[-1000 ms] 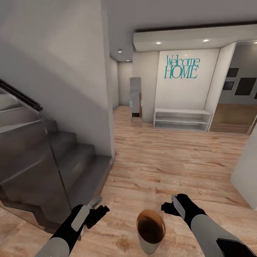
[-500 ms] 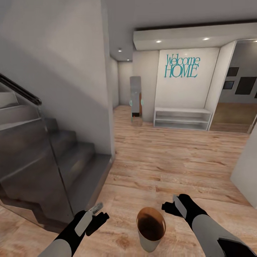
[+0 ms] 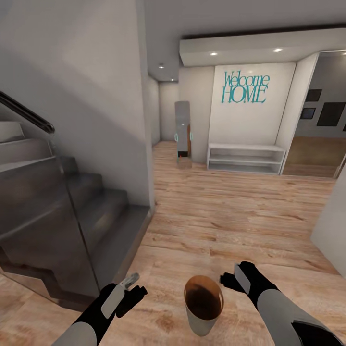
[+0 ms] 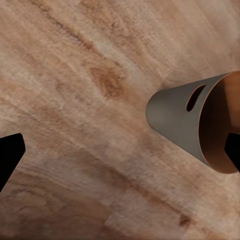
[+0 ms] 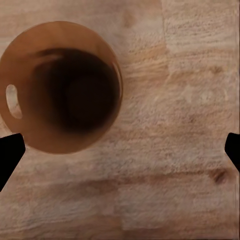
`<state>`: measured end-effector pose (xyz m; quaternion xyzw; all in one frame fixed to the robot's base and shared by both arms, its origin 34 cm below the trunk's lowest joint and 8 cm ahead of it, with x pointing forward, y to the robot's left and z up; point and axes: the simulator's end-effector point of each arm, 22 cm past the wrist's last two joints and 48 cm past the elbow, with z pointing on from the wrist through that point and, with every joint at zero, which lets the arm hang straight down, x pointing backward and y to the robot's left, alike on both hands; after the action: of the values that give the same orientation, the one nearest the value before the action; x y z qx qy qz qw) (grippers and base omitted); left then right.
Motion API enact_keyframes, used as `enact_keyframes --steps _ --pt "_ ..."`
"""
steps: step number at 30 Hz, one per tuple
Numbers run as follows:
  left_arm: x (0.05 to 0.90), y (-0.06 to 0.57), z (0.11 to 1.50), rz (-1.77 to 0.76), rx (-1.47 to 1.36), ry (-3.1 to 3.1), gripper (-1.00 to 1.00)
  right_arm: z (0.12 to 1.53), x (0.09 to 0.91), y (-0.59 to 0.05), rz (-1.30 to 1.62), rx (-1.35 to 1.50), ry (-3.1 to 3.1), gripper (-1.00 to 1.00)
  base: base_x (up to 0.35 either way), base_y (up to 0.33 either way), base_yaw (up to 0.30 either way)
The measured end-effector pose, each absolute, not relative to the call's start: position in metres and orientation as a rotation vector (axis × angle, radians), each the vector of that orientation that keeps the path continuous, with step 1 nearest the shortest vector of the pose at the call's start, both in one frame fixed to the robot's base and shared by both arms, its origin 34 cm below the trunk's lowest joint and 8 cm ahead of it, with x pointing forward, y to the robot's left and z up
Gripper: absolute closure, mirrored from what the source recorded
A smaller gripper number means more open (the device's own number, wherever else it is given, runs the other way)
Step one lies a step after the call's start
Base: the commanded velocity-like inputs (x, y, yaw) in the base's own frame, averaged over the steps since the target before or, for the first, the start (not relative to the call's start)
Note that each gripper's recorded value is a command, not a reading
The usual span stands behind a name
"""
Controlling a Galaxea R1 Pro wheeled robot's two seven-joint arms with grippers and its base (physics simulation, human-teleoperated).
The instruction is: Put the three can of soda from the living room inside the tash can in the kitchen.
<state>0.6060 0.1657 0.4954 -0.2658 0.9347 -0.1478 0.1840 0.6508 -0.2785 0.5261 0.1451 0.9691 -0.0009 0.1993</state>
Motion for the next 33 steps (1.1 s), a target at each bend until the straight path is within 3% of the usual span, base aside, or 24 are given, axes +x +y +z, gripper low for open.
enact_keyframes --steps 16,33 --pt "0.601 0.163 0.479 -0.418 -0.734 2.639 -1.00 0.512 0.646 -0.285 -0.049 0.411 2.713 -1.00 0.015 0.000 0.000" --pt "0.592 0.151 0.473 -0.401 -0.620 2.652 -1.00 0.510 0.644 -0.285 -0.046 0.413 2.719 -1.00 0.250 0.000 0.000"
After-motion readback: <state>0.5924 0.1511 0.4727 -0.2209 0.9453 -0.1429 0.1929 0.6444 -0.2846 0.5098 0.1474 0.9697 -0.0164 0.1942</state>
